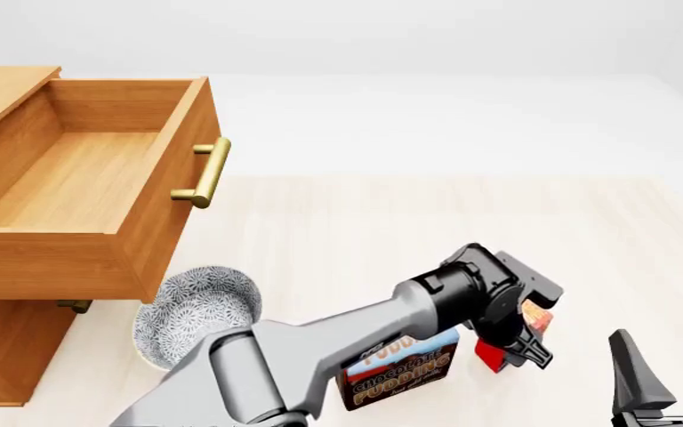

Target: Put the butter at the back in the top drawer of the cabinet and close it.

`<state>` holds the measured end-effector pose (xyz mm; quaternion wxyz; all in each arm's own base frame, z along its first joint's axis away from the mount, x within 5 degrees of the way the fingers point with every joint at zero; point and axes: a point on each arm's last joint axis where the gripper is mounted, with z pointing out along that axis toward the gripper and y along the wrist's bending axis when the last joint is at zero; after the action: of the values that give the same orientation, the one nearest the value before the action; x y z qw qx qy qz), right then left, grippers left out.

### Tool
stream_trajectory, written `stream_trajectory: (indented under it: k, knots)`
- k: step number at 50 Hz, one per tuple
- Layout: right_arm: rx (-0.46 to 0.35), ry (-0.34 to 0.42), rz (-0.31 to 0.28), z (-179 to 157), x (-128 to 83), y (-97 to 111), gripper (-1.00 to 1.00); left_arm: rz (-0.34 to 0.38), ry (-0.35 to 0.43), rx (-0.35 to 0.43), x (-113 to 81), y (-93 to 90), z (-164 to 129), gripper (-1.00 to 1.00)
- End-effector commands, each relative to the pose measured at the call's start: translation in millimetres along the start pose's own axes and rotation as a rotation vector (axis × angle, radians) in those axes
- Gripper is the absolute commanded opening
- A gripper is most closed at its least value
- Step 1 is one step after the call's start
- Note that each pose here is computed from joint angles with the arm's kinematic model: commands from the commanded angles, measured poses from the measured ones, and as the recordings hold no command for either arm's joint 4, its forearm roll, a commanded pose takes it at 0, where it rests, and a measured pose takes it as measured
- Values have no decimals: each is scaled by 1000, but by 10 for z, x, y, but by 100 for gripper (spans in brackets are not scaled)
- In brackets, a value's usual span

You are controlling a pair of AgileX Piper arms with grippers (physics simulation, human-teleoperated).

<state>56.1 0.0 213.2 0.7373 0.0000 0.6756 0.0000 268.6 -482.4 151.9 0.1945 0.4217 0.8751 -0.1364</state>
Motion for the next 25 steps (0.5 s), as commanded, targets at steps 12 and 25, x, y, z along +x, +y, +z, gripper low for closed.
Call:
stream_trajectory:
  k: [12, 25]
  knots:
    - [0, 0, 0, 0, 0, 0, 100, 12, -133, -4, -338, 199, -609, -100]
    - [0, 0, 0, 0, 0, 0, 100, 19, -180, 0, -409, 195, -932, -100]
